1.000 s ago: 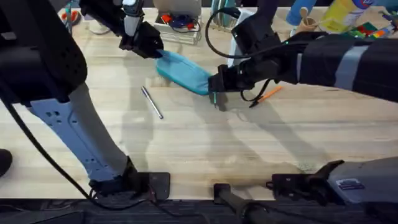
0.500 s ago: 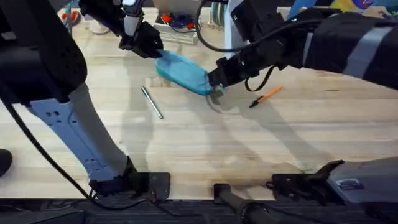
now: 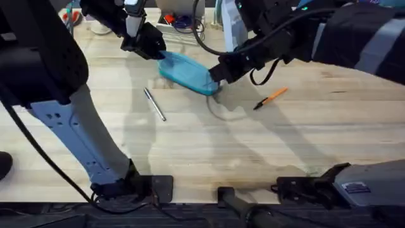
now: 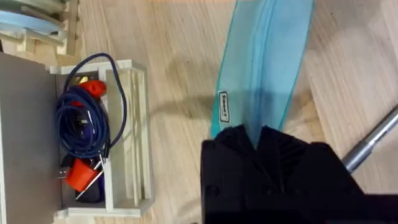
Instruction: Unzip the bag, pick up the pens from the table one at a time and place them inside, then zip the bag closed.
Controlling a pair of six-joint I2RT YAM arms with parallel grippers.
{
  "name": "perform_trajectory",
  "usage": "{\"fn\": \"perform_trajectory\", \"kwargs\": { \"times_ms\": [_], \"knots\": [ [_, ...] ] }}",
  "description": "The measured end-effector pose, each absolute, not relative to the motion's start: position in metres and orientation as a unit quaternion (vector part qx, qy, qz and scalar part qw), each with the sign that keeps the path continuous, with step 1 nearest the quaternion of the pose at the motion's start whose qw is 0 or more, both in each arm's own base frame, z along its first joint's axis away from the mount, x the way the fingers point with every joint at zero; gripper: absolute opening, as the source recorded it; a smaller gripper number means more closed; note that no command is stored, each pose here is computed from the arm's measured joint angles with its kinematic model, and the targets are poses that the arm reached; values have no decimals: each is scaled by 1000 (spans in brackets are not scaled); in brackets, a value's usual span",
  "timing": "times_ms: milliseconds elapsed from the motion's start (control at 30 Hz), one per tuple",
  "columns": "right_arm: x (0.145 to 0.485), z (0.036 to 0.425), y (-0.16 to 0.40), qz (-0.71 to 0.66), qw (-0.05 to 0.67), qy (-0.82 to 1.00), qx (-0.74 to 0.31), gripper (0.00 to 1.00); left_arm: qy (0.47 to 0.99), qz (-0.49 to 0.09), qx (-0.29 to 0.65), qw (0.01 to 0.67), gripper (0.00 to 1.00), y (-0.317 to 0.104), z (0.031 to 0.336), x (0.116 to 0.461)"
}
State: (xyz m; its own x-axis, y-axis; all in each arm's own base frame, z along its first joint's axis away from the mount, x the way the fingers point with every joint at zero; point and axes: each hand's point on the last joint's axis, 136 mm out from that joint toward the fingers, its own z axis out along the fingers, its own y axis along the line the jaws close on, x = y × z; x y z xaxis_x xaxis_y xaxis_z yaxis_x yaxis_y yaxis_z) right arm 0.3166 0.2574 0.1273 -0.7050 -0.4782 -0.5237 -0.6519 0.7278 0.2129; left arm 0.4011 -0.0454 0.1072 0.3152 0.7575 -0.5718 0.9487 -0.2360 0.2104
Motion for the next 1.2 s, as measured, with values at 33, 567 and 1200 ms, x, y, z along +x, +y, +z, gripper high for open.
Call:
{"fn": "perform_trajectory", "kwargs": {
  "times_ms": [33,567,1200],
  "knots": [
    [317,128,258,195,224,901,-315,31,557,-179,765,267,42,-45,107,401],
    [338,137,272,205,270,884,-322,30,557,-179,765,267,42,-45,107,401],
    [363,142,316,234,340,850,-328,31,559,-181,765,265,42,-44,107,400]
  ]
}}
